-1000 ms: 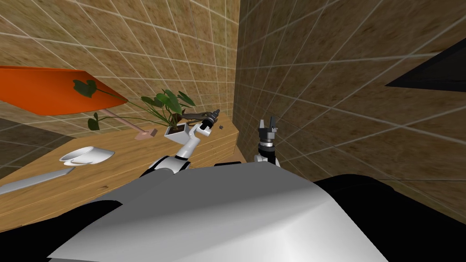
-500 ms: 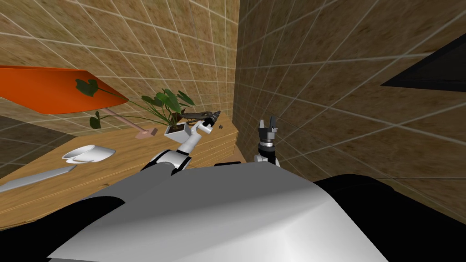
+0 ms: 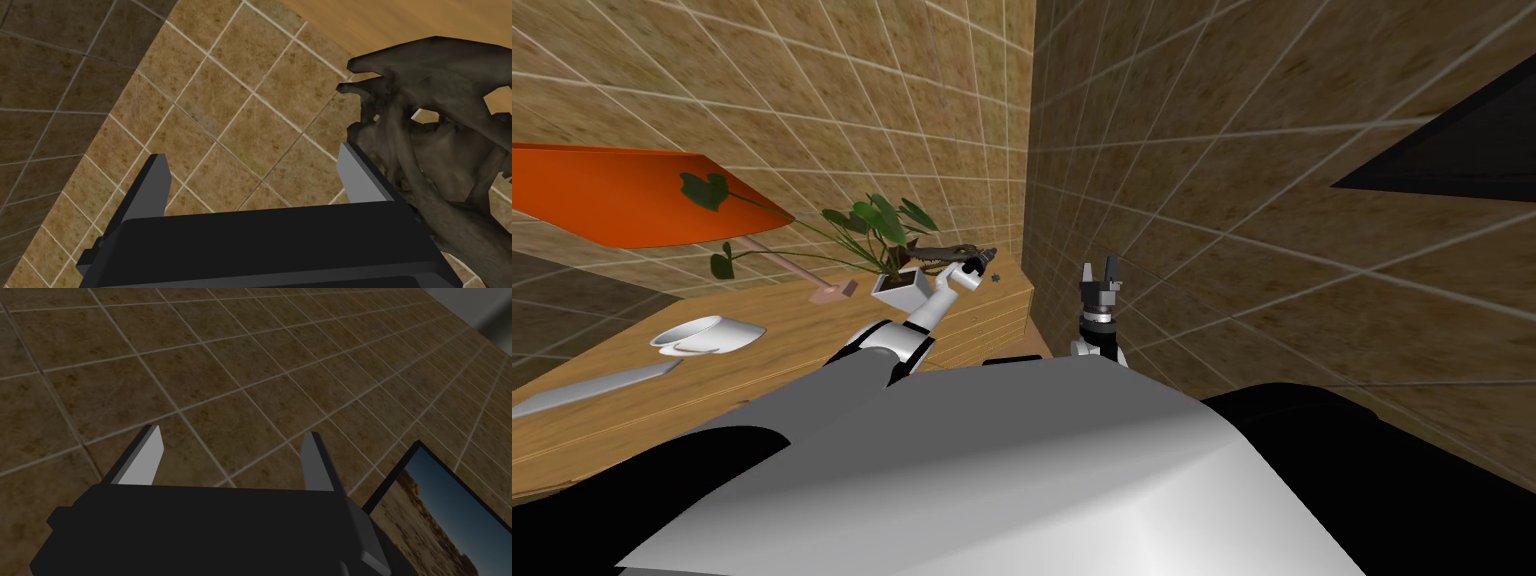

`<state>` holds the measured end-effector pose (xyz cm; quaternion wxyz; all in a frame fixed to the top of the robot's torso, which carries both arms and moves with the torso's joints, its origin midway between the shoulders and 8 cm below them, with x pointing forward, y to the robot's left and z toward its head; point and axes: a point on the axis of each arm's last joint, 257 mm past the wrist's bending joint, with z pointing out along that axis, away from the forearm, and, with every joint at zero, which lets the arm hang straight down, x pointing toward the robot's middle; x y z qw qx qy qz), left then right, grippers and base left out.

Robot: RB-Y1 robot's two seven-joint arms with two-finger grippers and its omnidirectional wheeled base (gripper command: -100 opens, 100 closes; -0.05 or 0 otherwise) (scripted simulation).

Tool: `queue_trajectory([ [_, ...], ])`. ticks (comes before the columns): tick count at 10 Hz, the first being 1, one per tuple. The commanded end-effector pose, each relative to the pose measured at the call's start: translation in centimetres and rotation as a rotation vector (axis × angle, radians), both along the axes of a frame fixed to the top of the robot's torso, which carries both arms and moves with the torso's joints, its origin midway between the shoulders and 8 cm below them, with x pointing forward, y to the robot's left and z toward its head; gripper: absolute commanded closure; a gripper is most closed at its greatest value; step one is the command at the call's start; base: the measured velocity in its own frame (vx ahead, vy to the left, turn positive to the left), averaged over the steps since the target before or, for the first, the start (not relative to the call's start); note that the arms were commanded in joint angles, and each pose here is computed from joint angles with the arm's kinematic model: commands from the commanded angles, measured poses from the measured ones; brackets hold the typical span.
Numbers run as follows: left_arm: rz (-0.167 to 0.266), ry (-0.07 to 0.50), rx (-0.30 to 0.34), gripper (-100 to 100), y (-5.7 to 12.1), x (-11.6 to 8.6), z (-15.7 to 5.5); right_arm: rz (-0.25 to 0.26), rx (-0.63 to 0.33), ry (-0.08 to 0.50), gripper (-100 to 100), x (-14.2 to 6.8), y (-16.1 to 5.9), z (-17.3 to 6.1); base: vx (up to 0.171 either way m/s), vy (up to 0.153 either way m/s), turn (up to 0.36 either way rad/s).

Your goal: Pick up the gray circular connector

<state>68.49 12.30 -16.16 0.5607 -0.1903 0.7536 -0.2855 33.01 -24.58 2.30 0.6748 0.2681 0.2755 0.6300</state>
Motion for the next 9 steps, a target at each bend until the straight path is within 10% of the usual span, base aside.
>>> queue_trajectory([
  [1,0.017,0.044,0.046,-100,0.4,0.5,-1.1,0.000,0.000,0.000,0,0.0,0.0,0.0,-0.027,-0.026,-0.005],
  [9,0.093,0.222,0.196,-100,3.0,1.0,-6.4,0.000,0.000,0.000,0,0.0,0.0,0.0,-0.023,-0.030,-0.010],
])
